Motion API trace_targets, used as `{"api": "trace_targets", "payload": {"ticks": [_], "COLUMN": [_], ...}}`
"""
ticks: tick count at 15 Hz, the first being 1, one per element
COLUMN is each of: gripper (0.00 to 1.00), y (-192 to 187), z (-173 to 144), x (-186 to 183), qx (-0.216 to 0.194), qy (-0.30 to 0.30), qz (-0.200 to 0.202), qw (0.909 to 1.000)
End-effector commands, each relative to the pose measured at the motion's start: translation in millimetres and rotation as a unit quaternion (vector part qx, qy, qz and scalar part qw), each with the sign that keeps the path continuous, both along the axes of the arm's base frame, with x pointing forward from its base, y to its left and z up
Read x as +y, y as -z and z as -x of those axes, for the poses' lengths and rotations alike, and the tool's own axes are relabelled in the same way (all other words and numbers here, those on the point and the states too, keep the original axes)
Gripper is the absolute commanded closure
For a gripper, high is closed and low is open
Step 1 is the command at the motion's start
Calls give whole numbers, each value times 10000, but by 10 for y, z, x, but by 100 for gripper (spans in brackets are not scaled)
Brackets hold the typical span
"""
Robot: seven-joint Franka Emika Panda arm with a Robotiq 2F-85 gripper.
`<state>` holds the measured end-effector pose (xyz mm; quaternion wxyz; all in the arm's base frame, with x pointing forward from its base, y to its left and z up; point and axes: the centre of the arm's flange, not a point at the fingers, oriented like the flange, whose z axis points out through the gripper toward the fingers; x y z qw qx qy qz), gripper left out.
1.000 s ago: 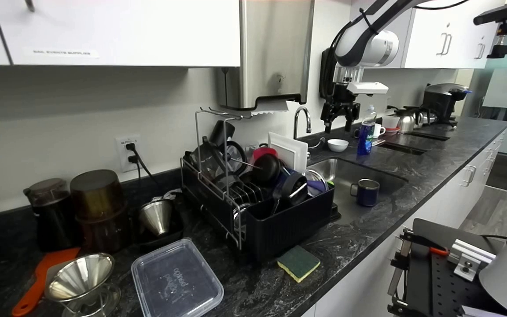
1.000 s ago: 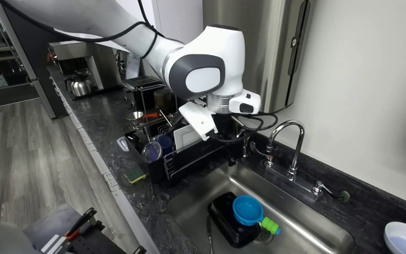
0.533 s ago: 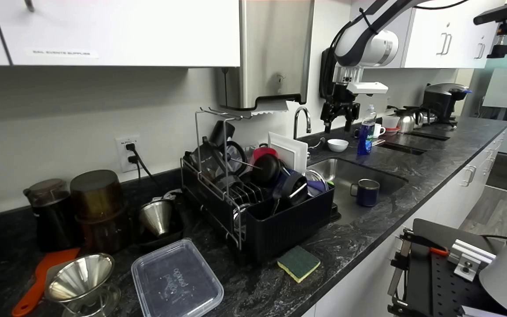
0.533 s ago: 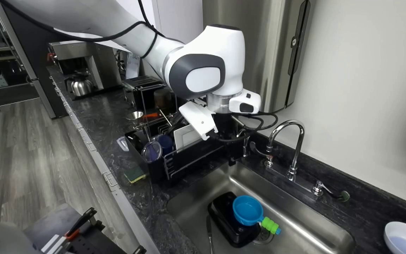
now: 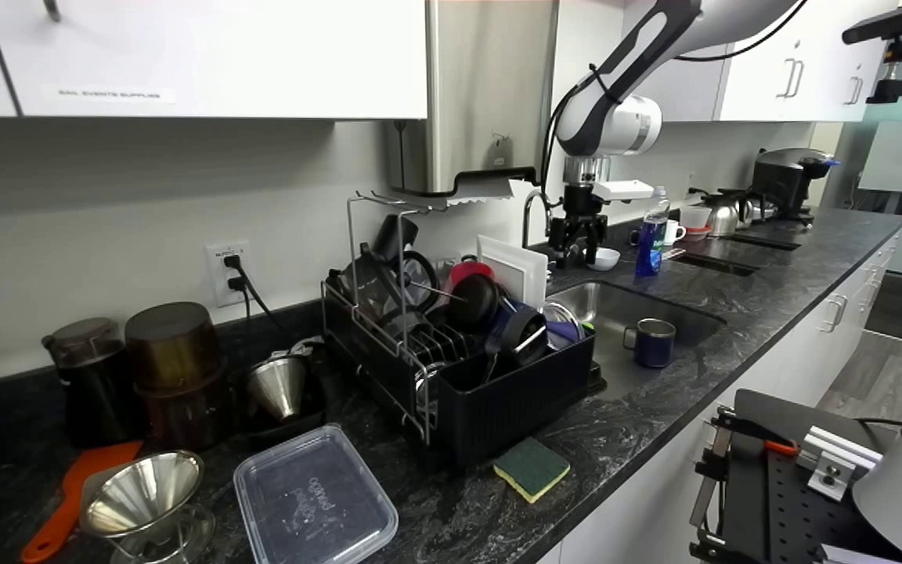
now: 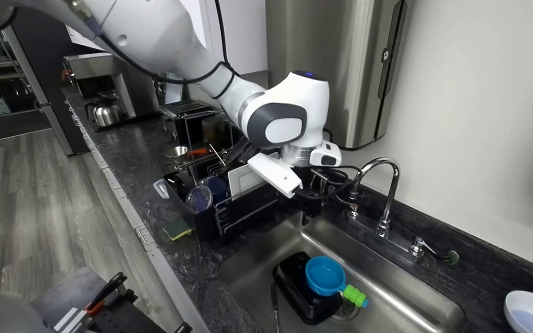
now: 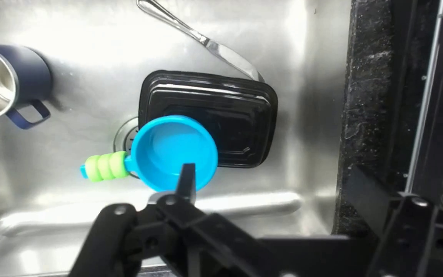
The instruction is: Put the blue pan on the the dish dryer
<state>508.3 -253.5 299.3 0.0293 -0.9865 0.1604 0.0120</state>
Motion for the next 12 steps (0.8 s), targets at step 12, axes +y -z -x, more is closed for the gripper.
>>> {"api": "trace_targets", "payload": {"ticks": [12], "gripper": [0], "y": [-247], "z": [-157], "x": [-567], "qx": [574], "qy": [-327], "qz": [-152], "qw": [9977]}}
